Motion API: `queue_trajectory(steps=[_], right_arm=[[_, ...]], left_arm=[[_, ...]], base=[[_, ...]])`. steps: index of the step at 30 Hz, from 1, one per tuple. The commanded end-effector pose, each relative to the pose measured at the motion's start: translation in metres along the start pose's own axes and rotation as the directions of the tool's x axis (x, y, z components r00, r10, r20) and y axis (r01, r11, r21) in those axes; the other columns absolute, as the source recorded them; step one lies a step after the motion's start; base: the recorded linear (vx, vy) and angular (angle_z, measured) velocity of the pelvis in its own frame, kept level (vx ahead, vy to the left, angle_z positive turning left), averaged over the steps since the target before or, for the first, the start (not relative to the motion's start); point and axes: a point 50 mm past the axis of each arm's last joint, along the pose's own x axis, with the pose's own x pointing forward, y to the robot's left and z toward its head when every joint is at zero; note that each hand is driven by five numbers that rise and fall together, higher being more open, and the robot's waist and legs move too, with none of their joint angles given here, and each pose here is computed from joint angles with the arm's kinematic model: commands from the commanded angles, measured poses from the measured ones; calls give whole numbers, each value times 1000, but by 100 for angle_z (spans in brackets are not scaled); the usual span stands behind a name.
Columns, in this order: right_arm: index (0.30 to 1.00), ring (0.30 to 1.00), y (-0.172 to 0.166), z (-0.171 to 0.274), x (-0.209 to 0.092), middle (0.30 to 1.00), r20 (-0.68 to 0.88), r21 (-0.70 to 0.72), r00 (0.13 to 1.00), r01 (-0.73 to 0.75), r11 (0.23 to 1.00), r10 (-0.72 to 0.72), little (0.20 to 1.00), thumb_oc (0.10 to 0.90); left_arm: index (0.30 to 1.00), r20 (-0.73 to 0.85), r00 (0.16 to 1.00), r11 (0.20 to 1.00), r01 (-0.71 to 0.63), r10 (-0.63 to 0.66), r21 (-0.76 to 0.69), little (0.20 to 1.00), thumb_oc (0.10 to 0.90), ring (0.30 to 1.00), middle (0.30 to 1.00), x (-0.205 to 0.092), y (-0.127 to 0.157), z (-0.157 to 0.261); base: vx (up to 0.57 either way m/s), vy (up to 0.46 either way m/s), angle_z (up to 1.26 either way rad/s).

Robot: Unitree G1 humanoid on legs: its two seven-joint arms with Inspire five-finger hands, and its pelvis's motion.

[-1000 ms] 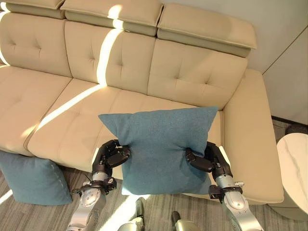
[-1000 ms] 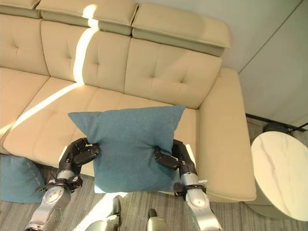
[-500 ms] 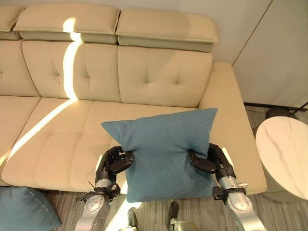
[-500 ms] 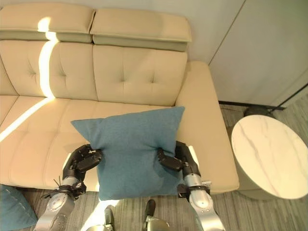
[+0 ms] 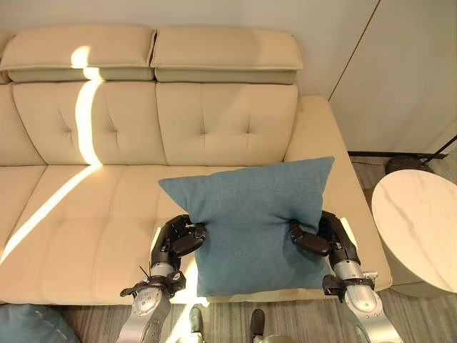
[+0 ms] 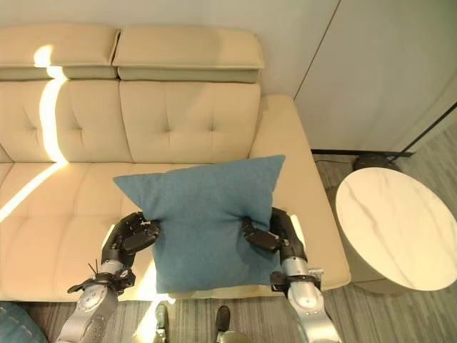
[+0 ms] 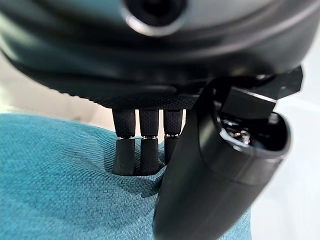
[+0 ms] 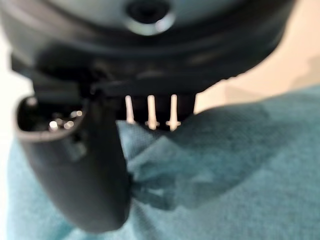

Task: Pick up all the scattered cushions and arrange them neatly on the sofa.

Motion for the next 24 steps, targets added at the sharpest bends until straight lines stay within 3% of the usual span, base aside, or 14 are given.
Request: queue_trajectory(steps=[1,7,14,16,19,20,24], right_arm=[[300,300,-2,66,17,300,347,74,937,14,997,-39,300,400],[300,300,6,80,29,300,398,78,916,19,997,-49,300,400],[300,300,20,118,52,300,518,90,853,24,996,-67,300,400],[300,300,28,167,73,300,641,90,762,46,995,-93,300,400],[300,300,27,178,77,300,665,91,739,63,994,-108,300,400],[300,300,23,201,84,300,710,98,690,99,990,-139,300,400],[300,300,3,241,97,300,763,104,612,205,973,-210,300,400]], left_arm=[[300,292,947,991,122,-133,54,300,400,300,300,7,-19,57],[300,373,920,989,86,-124,116,300,400,300,300,14,-19,77],[300,517,840,979,70,-162,193,300,400,300,300,34,-39,117],[300,630,750,969,59,-202,241,300,400,300,300,56,-69,159],[300,654,726,967,62,-212,245,300,400,300,300,61,-77,170],[300,706,669,962,53,-233,267,300,400,300,300,68,-92,195],[300,781,570,955,26,-257,295,300,400,300,300,76,-115,240]], base=[[60,69,-8],[45,82,-6],[-44,33,-3],[-194,20,-1],[-115,14,11],[-126,18,15],[-85,17,16]])
